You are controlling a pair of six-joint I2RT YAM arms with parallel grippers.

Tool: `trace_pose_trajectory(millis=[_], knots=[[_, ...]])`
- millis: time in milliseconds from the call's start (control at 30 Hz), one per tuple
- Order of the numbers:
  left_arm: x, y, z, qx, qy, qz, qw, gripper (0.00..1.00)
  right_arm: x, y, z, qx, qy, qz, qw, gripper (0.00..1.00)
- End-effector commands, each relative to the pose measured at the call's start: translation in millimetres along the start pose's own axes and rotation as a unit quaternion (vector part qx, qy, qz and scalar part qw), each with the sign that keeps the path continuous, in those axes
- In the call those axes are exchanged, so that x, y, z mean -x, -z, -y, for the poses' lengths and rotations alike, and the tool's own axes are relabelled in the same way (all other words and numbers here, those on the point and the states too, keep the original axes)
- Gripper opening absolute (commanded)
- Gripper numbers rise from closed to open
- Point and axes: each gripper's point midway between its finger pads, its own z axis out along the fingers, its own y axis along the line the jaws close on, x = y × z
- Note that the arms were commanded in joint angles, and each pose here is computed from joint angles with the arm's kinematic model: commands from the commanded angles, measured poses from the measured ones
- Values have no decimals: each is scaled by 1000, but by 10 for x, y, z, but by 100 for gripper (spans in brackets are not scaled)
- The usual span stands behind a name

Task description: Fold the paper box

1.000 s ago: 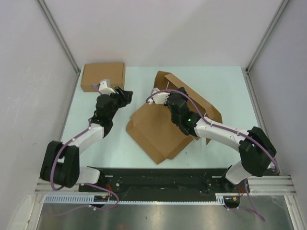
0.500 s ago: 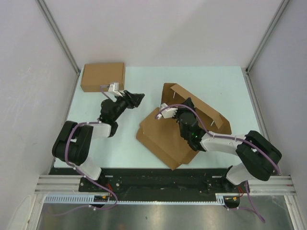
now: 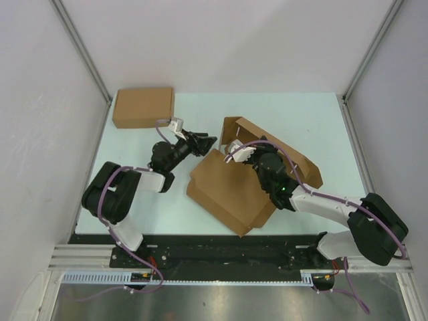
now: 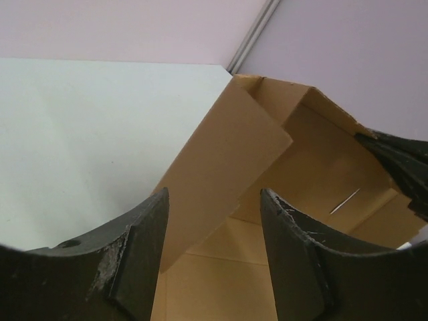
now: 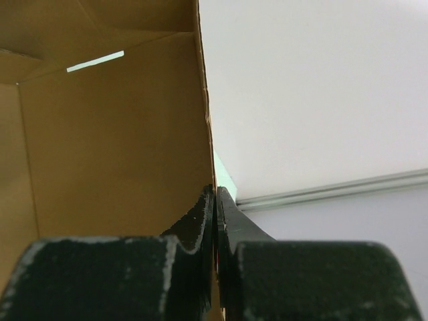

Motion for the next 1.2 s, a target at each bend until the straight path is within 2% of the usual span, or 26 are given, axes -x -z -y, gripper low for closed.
trace_pose_trajectory(millis=[0,233,500,933,1033,1167], knots=[[95,-88,52,-25,-42,20,999,62,25,29,-28,26,-43,9,999,0],[-70,-144,71,-25,-78,-8,997,62,55,27,-88,40,-48,11,998,0],[-169,-137,45,-20,-75,-17,997,62,89,16,-219,51,-22,3,998,0],[13,44,-39,28,-94,5,995,62,189,81,-420,28,57,9,998,0],[12,56,-83,39,-116,-8,992,65,211,91,-424,23,65,10,998,0],[-22,76,-234,74,-131,-19,988,81,210,113,-532,29,68,8,997,0]])
